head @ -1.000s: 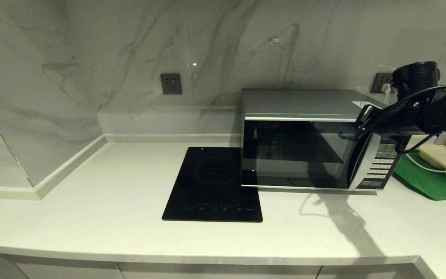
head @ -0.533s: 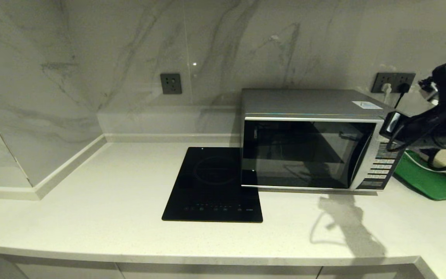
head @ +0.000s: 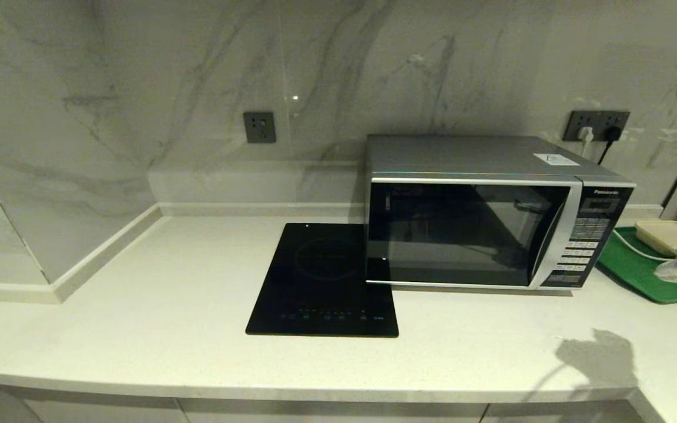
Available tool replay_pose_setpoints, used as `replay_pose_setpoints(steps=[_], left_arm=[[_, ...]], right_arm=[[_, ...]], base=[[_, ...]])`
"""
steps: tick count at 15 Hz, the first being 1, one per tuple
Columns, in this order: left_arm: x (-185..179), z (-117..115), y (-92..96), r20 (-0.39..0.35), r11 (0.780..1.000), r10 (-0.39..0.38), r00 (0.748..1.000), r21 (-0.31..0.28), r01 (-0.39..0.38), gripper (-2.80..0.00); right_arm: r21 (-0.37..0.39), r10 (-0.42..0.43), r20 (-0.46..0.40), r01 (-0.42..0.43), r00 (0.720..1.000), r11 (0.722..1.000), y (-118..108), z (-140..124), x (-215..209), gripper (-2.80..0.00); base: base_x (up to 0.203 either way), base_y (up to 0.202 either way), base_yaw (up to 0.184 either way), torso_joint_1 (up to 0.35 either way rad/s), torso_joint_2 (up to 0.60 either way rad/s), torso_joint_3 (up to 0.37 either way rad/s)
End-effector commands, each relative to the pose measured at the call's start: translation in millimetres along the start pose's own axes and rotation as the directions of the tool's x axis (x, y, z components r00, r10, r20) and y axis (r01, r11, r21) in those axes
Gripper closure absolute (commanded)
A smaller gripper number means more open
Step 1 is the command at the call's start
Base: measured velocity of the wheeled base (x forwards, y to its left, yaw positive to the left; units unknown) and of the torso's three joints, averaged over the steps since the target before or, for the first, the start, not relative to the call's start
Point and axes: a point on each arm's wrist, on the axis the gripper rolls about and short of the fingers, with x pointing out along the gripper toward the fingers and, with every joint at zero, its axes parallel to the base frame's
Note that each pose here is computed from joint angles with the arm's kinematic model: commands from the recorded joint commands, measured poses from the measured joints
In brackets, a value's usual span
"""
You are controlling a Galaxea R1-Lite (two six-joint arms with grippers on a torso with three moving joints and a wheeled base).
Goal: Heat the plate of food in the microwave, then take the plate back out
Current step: Open the microwave oven
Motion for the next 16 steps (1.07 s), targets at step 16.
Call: replay_pose_setpoints(steps=[16], left_arm=[[0,0,0.0,0.000,1.000,0.001,1.000,-0.001,-0.001,0.00]], right_arm=[[0.229,0.398,-0.333,-0.336,0.855,0.914,-154,35,204,0.00]], base=[[0.000,0.000,0.000,0.000,0.00,0.000]])
